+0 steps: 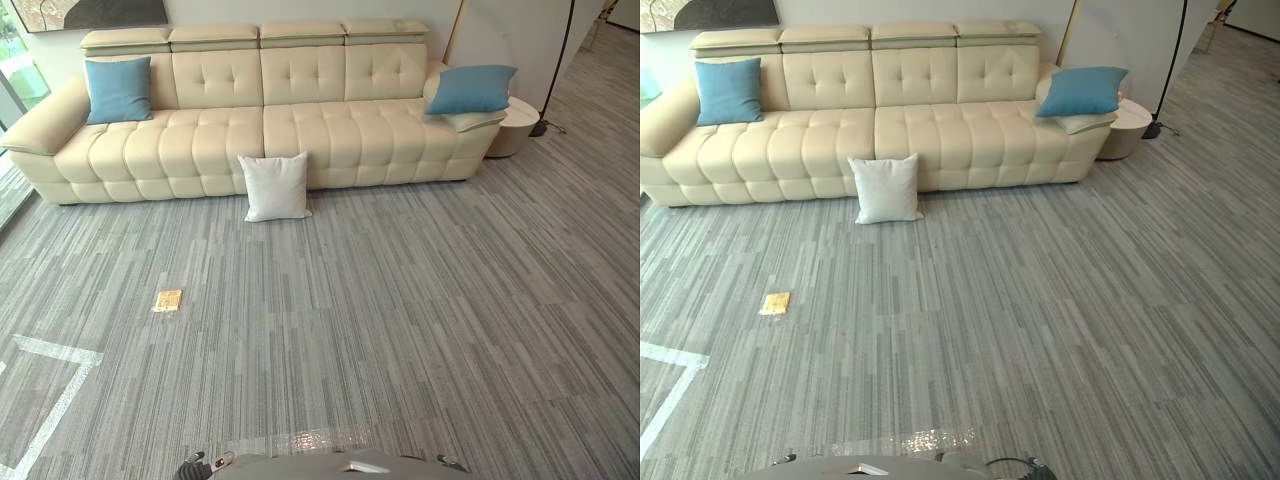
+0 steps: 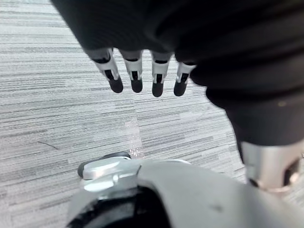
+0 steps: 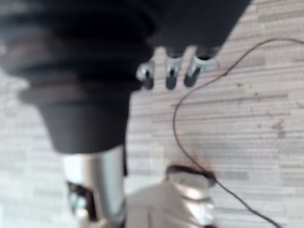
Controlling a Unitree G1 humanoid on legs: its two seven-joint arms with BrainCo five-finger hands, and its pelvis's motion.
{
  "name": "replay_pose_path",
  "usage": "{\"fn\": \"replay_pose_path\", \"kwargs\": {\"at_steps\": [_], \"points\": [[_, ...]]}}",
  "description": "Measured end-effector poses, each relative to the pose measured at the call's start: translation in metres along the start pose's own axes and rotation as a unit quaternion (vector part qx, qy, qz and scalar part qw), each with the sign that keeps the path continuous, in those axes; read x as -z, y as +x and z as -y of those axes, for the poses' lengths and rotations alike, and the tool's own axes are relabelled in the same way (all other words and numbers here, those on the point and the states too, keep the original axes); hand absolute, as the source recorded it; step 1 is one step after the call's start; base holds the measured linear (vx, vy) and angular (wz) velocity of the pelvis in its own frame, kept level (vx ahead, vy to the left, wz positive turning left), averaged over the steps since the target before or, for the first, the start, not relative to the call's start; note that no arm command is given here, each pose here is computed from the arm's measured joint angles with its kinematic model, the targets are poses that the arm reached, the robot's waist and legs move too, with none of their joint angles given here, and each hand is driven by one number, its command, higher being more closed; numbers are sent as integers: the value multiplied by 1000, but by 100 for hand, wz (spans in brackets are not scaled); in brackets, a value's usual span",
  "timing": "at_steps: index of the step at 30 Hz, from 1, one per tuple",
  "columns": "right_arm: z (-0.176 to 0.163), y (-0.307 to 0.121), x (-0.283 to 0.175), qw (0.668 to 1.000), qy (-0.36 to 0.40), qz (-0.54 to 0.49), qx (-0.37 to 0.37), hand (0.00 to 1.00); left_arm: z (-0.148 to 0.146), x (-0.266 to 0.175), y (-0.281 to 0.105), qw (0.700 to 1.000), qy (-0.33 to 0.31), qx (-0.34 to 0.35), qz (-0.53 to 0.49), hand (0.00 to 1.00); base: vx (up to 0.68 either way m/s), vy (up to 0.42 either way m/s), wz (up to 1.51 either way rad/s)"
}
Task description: Pick up cushions and gather them together orderly.
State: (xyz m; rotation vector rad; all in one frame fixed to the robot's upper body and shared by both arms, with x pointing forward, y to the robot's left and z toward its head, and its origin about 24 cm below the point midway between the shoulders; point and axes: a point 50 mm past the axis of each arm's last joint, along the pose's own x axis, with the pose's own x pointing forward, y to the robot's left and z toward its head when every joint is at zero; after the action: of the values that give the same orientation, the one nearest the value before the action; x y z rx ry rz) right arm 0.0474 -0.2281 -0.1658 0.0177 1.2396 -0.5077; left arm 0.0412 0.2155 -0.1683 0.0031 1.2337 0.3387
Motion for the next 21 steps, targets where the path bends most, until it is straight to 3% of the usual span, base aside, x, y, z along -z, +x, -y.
{"fn": "replay_pose_path", "kwargs": {"at_steps": [21], "points": [[-11, 3, -27, 999, 33, 27, -8, 0, 6, -11, 3, 999, -33, -7, 7, 0, 7, -8, 4]]}}
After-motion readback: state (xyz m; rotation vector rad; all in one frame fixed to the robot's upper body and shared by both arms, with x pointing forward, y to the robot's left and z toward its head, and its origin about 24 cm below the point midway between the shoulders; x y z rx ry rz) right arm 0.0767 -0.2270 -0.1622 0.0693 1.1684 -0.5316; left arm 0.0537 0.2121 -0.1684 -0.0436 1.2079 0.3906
